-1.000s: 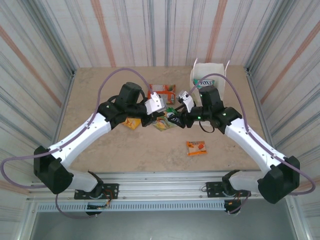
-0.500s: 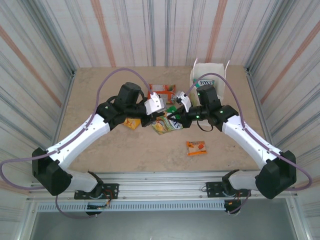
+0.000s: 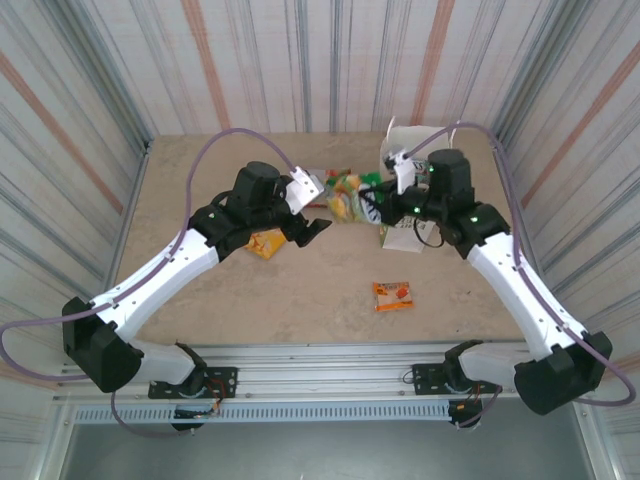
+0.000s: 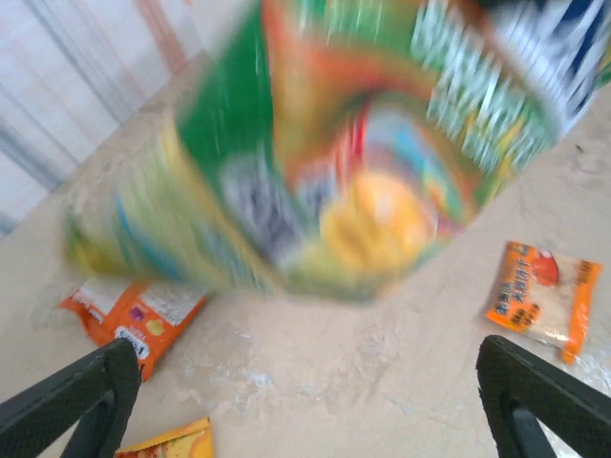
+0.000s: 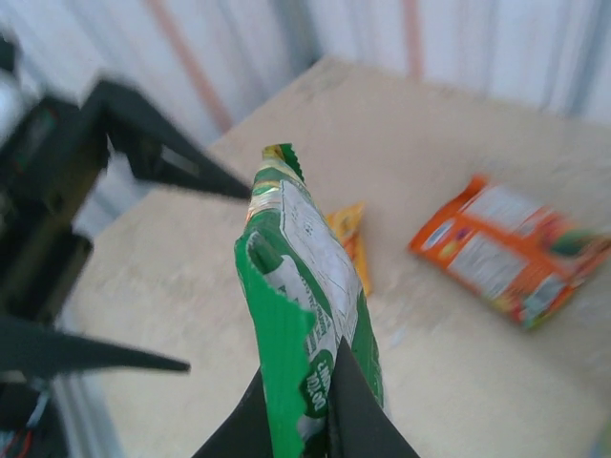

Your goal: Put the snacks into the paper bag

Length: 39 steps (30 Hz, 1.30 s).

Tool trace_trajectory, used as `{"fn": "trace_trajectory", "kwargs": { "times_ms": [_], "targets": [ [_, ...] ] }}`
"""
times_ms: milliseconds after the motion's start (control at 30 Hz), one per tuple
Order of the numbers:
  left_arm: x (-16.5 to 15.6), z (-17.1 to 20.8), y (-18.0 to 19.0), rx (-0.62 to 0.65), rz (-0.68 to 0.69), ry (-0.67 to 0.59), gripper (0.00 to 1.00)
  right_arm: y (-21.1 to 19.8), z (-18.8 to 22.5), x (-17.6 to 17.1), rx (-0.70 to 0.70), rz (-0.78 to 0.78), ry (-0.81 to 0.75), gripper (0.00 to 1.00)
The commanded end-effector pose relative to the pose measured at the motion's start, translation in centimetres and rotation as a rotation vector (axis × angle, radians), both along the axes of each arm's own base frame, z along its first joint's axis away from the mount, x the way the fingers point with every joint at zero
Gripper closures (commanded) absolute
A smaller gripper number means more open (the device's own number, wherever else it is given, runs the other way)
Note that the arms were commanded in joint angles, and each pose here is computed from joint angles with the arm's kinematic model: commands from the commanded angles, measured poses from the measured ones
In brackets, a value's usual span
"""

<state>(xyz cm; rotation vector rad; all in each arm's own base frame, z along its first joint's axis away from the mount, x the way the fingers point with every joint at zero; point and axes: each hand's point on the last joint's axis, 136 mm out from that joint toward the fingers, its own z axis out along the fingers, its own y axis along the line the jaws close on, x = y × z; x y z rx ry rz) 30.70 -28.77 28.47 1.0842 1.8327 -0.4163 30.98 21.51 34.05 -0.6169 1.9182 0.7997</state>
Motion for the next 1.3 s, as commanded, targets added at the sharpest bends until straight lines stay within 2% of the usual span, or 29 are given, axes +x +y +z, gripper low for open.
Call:
{"fn": "trace_trajectory", "kwargs": {
  "times_ms": [0,167,333,467,733,1033,1267],
  "targets": [
    [1.6,0.7,1.3,-0.06,0.17,0.012,0.01,-3.6,7.7,1.5,0.091,-0.229,-0.157,1.0],
    [2.1,0.3,1.0,-0.08,0.193,0.043,0.01,-8.2,14.3,3.7,0.154,-0.476,-0.34,1.0],
    [2.3,0.1,0.5,-0.085,0.183,0.059,0.02,-12.6,16.2,6.4,0.156,-0.705,-0.401,1.0],
    [2.3,0.0,0.6,-0.077,0.184,0.059,0.02,-14.4,13.8,8.8,0.082,-0.822,-0.339,1.0],
    [2.5,-0.6,0.5,-0.048,0.179,0.072,0.01,-13.8,7.5,11.0,-0.005,-0.835,-0.145,1.0],
    [2.4,-0.7,0.0,-0.062,0.165,0.095,0.02,-13.2,3.2,14.6,-0.06,-0.842,-0.077,1.0],
    [2.4,-1.0,0.1,-0.047,0.168,0.097,0.02,-14.4,0.7,15.7,-0.149,-0.895,-0.052,1.0]
  ]
}}
